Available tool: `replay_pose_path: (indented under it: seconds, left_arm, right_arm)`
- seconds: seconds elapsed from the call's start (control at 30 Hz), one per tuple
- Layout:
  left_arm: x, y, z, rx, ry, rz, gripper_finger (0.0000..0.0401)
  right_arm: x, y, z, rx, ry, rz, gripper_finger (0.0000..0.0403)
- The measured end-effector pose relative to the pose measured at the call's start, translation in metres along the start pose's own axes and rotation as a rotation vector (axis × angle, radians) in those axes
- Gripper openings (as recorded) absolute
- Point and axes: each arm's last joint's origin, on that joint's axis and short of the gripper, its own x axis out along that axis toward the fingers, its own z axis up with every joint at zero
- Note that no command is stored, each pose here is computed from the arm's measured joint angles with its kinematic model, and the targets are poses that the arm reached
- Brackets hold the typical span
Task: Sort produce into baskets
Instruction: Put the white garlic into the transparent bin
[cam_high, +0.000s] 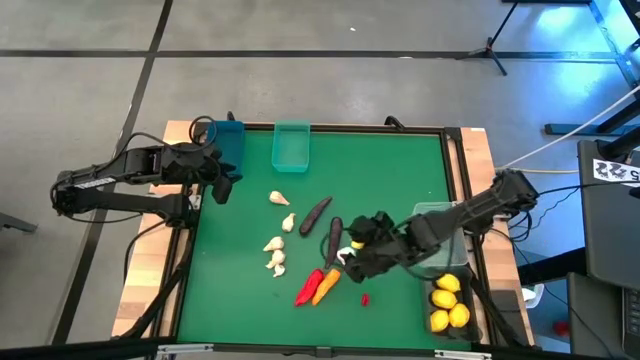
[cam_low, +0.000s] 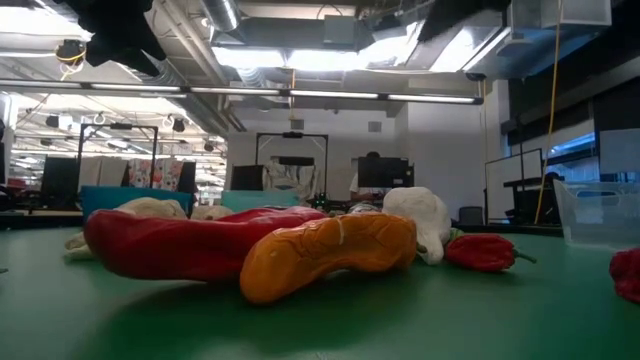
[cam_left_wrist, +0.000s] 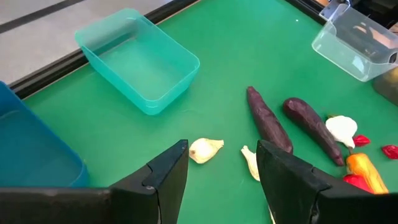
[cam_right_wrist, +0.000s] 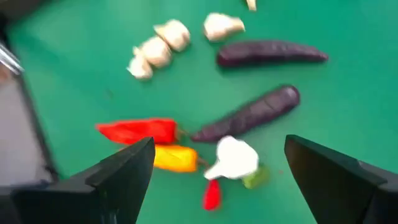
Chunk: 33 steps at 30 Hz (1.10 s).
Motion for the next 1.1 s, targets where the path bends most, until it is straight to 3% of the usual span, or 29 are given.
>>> replay_pose_path:
  seconds: [0.13,0.3,0.53,0.7,0.97,1.1]
  left_arm:
    - [0.000,0.000,0.000,0.000,0.000,0.000,0.0185]
    - [0.000,0.000,0.000,0.000,0.001,0.000,0.0185]
    - [0.000,0.000,0.000,0.009,0.004,0.002,0.0185]
    - [0.000,0.000,0.000,0.010,0.005,0.002,0.0185]
    - [0.000,0.000,0.000,0.010,0.004,0.004,0.0185]
    - [0.000,0.000,0.000,0.010,0.002,0.007,0.0185]
  right_arm:
    - [0.031,0.001,-0.001,-0.101,0.076,-0.046,0.0356]
    - [0.080,0.000,-0.002,-0.194,0.228,-0.017,0.0356]
    - [0.131,-0.011,-0.006,-0.236,0.374,-0.053,0.0356]
    - [0.146,-0.020,-0.009,-0.217,0.480,-0.061,0.0356]
    - [0.151,-0.022,-0.011,-0.274,0.483,-0.083,0.0354]
    - [0.155,-0.026,-0.016,-0.276,0.497,-0.096,0.0332]
